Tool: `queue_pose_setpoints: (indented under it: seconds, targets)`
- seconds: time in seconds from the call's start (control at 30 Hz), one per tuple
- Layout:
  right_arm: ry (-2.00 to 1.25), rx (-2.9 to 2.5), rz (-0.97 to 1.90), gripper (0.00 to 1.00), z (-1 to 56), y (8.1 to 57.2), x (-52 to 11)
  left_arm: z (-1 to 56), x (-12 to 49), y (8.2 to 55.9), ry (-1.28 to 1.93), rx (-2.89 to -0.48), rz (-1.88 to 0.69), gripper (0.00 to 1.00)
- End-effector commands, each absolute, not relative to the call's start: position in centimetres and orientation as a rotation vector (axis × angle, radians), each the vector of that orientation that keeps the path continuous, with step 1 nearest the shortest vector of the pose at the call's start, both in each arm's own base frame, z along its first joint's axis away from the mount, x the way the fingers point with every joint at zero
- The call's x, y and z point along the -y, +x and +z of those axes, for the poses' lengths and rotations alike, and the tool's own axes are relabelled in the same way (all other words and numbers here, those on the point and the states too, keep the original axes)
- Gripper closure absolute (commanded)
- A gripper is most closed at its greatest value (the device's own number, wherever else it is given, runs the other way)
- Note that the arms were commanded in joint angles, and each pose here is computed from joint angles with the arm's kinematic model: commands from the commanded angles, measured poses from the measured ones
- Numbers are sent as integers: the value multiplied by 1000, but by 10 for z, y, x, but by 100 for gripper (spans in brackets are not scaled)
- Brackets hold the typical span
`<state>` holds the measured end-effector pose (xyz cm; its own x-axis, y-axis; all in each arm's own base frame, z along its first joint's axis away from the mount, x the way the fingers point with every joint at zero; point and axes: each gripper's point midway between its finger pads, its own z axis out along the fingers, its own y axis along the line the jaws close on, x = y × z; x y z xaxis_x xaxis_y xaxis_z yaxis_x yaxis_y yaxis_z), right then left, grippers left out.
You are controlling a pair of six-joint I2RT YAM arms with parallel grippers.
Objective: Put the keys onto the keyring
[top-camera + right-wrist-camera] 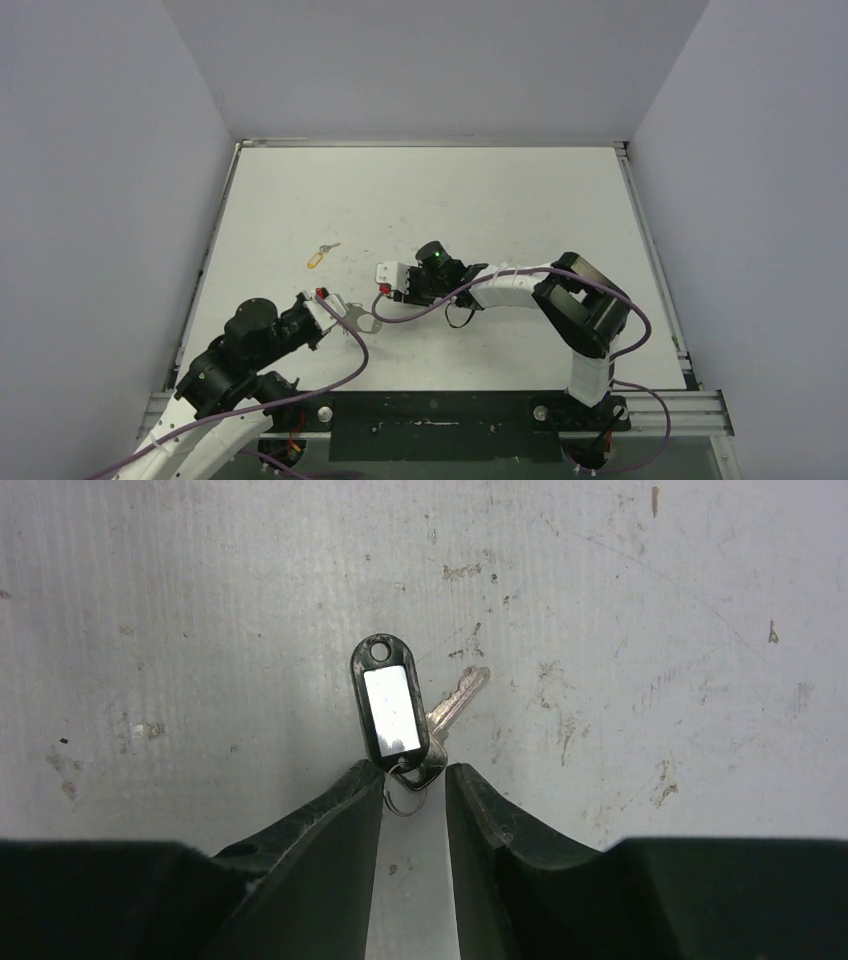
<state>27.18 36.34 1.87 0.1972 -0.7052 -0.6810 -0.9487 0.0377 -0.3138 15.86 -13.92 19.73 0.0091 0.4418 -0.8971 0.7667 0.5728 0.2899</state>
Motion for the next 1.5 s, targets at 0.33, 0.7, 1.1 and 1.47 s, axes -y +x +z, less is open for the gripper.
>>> queue_pose_setpoints:
  seconds: [0.33,0.7,1.1,1.47]
  targets:
    - [-1732,-1655,518,100,9,258,-353,219,145,164,1003,-1543,-356,100]
    - [-1504,-1658,650,100,75,245,-334,212,154,164,1036,-1575,-396,100]
    - [-1274,-1822,738,100,106,245,-316,212,169,165,1011,-1581,-494,100]
    - [-749,-2201,935,100,113,268,-273,194,215,181,954,-1660,-706,100]
